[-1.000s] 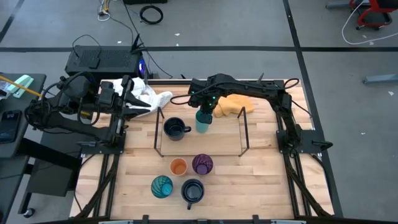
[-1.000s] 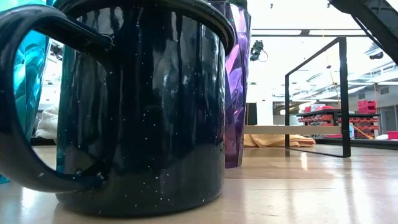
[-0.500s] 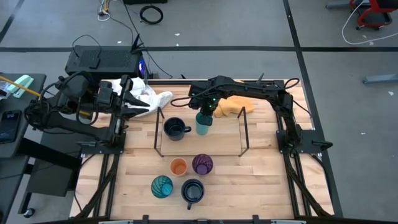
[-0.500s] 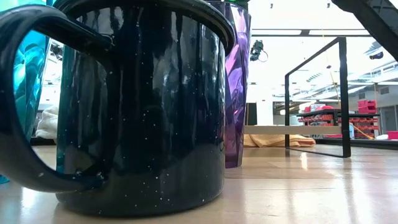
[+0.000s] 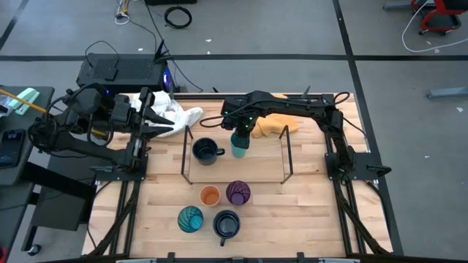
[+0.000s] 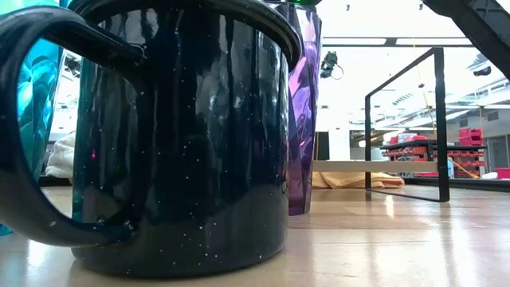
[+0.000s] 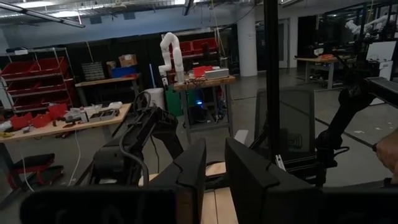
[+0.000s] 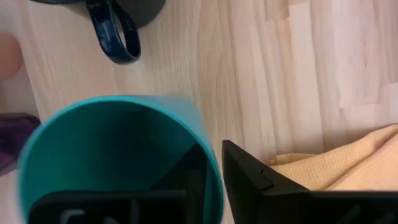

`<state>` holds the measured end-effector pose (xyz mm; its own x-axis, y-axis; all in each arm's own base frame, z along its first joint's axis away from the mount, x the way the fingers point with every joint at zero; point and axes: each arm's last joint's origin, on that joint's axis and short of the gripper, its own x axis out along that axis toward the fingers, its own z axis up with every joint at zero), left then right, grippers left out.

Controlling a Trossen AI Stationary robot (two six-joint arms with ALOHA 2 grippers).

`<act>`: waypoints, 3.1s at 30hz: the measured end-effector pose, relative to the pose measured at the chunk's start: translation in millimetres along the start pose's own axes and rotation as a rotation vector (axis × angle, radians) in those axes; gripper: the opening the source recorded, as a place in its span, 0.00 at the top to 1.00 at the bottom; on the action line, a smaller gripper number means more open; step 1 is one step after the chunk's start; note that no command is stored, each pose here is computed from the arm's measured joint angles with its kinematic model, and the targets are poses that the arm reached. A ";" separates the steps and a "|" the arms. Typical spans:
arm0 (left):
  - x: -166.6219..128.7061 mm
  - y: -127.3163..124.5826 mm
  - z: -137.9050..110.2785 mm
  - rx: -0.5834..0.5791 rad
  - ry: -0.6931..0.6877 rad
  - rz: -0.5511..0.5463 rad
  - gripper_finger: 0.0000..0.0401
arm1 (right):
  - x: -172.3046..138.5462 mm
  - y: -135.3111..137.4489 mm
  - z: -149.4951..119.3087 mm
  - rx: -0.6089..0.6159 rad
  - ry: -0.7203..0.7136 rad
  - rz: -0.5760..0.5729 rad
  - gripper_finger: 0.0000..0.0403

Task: Stack small to large cups/mugs on shelf
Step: Put the light blue cup on the shelf, then put the violet cup on the shelf

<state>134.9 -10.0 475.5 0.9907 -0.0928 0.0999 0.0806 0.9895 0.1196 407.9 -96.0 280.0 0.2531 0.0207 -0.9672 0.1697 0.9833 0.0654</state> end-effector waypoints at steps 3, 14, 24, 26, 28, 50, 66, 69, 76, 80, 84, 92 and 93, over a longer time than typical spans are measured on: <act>0.1 0.0 -0.1 0.000 0.000 0.000 0.82 | -0.7 -0.1 0.1 0.003 -0.003 -0.001 0.83; 0.0 0.0 0.0 0.001 0.000 0.000 0.82 | -5.2 0.3 1.8 0.002 -0.017 0.002 0.80; 0.1 0.0 -0.1 0.001 0.001 0.000 0.82 | -23.8 1.5 8.3 0.005 -0.082 0.001 0.80; 0.1 0.0 -0.1 0.001 0.001 0.000 0.82 | -23.7 1.6 8.0 0.005 -0.079 0.001 0.80; 0.1 0.0 -0.1 0.001 0.001 0.000 0.83 | -23.6 3.2 7.7 0.003 -0.075 0.006 0.80; 0.0 0.0 -0.1 0.007 0.001 0.000 0.81 | -23.3 6.3 6.5 0.004 -0.061 0.019 0.68; 0.1 0.0 -0.1 0.009 0.001 0.000 0.82 | -66.9 5.8 4.5 0.003 -0.080 -0.007 0.68; 0.0 0.0 -0.1 0.009 0.001 0.000 0.81 | -83.2 20.8 1.4 -0.023 -0.080 0.006 0.68; 0.2 -0.1 -0.2 0.007 0.002 0.000 0.82 | -119.9 81.4 -25.1 -0.119 -0.088 0.062 0.68; 0.1 0.0 -0.2 0.006 0.001 0.000 0.81 | -145.3 117.7 -45.1 -0.136 -0.147 0.109 0.68; 0.1 0.0 -0.2 0.006 0.001 0.000 0.80 | -160.8 153.5 -65.8 -0.110 -0.166 0.142 0.68; 0.2 0.0 -0.2 0.006 0.001 0.000 0.80 | -134.0 228.2 -90.8 -0.164 -0.140 0.080 0.68; 0.1 0.0 -0.2 0.005 0.001 0.000 0.80 | -126.8 232.6 -90.6 -0.150 -0.153 0.064 0.68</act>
<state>135.0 -10.1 475.3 0.9908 -0.0928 0.0987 0.0803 0.9890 0.1243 329.0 146.5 395.6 0.4019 0.0674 -0.9132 0.0084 0.9970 0.0773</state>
